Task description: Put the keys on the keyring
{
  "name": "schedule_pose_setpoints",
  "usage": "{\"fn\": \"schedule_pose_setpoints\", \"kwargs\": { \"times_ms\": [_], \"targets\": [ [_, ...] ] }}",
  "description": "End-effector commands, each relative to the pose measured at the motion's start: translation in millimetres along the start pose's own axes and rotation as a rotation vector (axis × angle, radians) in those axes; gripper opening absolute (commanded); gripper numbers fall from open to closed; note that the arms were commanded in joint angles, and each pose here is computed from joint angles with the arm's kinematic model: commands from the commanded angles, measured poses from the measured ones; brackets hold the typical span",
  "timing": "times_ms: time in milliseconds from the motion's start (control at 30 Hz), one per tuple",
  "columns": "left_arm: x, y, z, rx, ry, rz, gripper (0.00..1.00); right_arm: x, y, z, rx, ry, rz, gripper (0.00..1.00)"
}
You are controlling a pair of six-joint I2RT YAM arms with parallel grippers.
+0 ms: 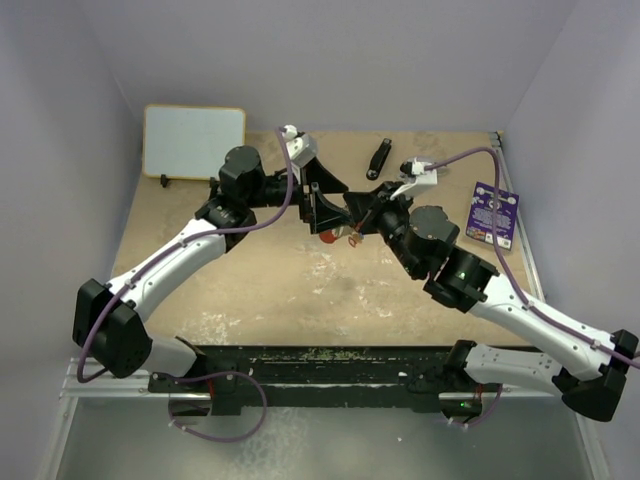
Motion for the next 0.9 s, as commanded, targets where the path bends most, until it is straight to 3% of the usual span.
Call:
{"fn": "schedule_pose_setpoints", "kwargs": {
  "times_ms": [0, 200, 500, 867],
  "targets": [
    [-6, 13, 0, -0.040, 0.004, -0.035, 0.98, 2, 38, 17, -0.065, 0.030, -0.112, 0.00],
    [-3, 10, 7, -0.054, 0.049, -0.026, 0.97, 2, 37, 21, -0.075, 0.040, -0.113, 0.00],
    [0, 8, 0, -0.087, 0.008, -0.027, 0.67, 10, 42, 17, -0.096, 0.037, -0.130, 0.00],
    [1, 7, -7, -0.122, -0.039, -0.030, 0.52, 12, 42, 17, -0.108, 0.039, -0.130, 0.00]
  ]
}}
Point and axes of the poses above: each gripper's point midway between its finger pads, its own x axis back along the fingers, its own z axis along the line the jaws close on, y = z × x, the point moved 5 cm from there along x, back along the fingers, and after that the axes turned 11 degrees about x, right-handed, at the moved point
